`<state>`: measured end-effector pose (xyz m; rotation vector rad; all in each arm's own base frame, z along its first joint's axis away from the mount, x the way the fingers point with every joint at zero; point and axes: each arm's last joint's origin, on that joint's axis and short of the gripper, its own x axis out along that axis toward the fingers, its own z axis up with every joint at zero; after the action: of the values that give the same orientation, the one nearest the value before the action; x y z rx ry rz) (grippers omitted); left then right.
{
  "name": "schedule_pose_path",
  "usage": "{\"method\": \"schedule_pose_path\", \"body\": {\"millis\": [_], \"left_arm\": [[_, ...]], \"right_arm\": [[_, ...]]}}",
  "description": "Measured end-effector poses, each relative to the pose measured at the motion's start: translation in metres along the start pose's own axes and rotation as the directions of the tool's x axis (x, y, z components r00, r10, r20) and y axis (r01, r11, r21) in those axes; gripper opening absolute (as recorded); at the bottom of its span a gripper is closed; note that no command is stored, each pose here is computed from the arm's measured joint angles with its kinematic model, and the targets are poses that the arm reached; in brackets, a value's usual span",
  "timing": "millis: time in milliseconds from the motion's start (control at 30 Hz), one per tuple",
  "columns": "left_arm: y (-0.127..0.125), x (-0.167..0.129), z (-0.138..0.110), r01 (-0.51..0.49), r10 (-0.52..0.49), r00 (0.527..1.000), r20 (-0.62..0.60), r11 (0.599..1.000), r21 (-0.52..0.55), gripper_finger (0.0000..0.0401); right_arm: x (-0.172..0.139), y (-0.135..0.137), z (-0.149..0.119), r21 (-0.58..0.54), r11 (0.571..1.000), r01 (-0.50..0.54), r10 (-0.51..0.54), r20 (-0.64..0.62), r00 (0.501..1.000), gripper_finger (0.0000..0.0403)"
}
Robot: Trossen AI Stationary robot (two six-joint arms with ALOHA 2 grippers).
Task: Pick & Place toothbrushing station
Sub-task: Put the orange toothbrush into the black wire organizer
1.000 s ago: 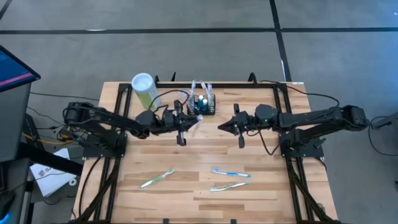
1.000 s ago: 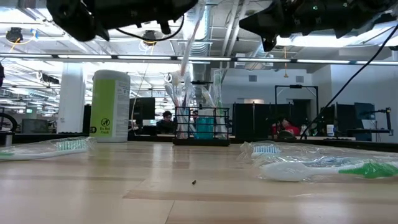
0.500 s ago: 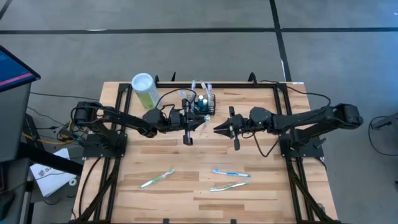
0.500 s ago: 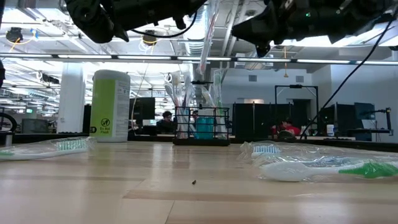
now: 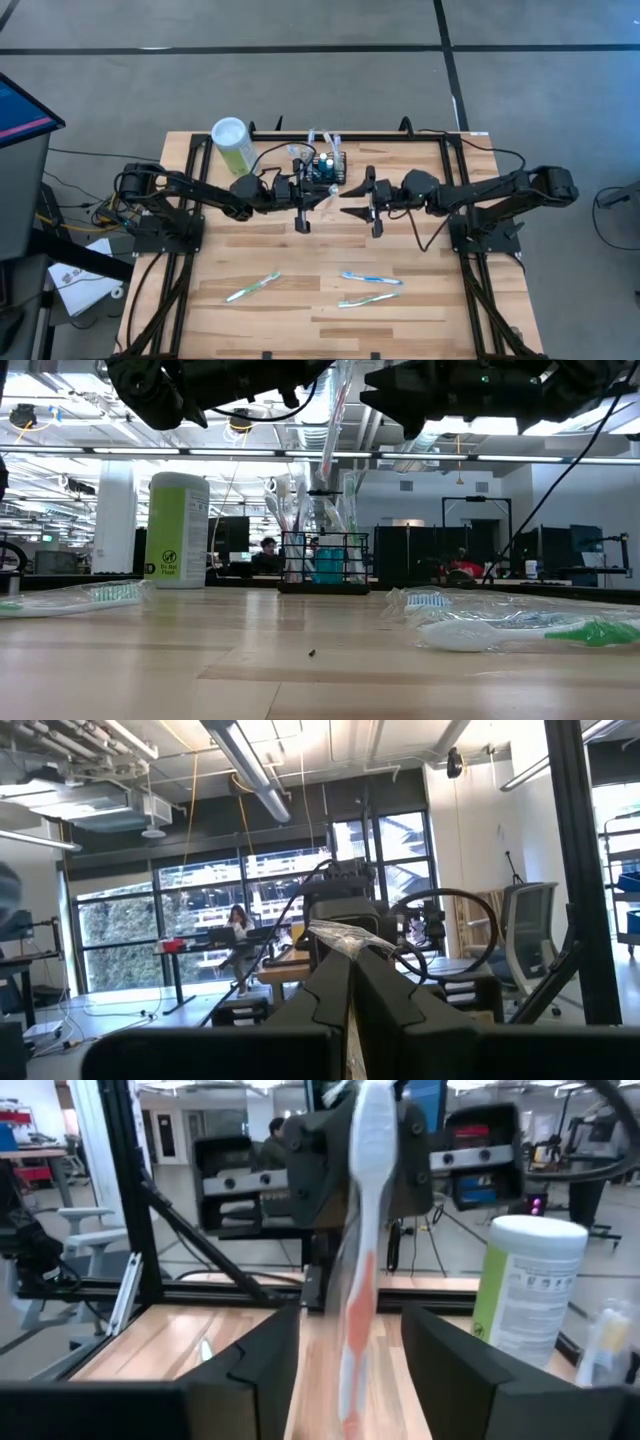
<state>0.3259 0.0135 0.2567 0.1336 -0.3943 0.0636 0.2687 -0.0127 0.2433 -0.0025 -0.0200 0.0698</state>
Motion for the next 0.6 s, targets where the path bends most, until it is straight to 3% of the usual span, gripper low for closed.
{"method": "schedule_pose_path", "body": {"millis": [333,600], "left_arm": [[-0.001,0.000,-0.001,0.002,-0.002,1.000,-0.001,1.000,-0.001,0.0001],[-0.003,0.010,-0.020,0.013,-0.012,0.999,-0.032,1.000,0.003,0.0001]], "right_arm": [[0.000,0.000,0.001,-0.001,1.000,0.000,0.000,0.011,1.000,0.0169],[0.000,0.003,0.001,0.000,1.000,-0.010,0.010,0.005,1.000,0.0165]]}}
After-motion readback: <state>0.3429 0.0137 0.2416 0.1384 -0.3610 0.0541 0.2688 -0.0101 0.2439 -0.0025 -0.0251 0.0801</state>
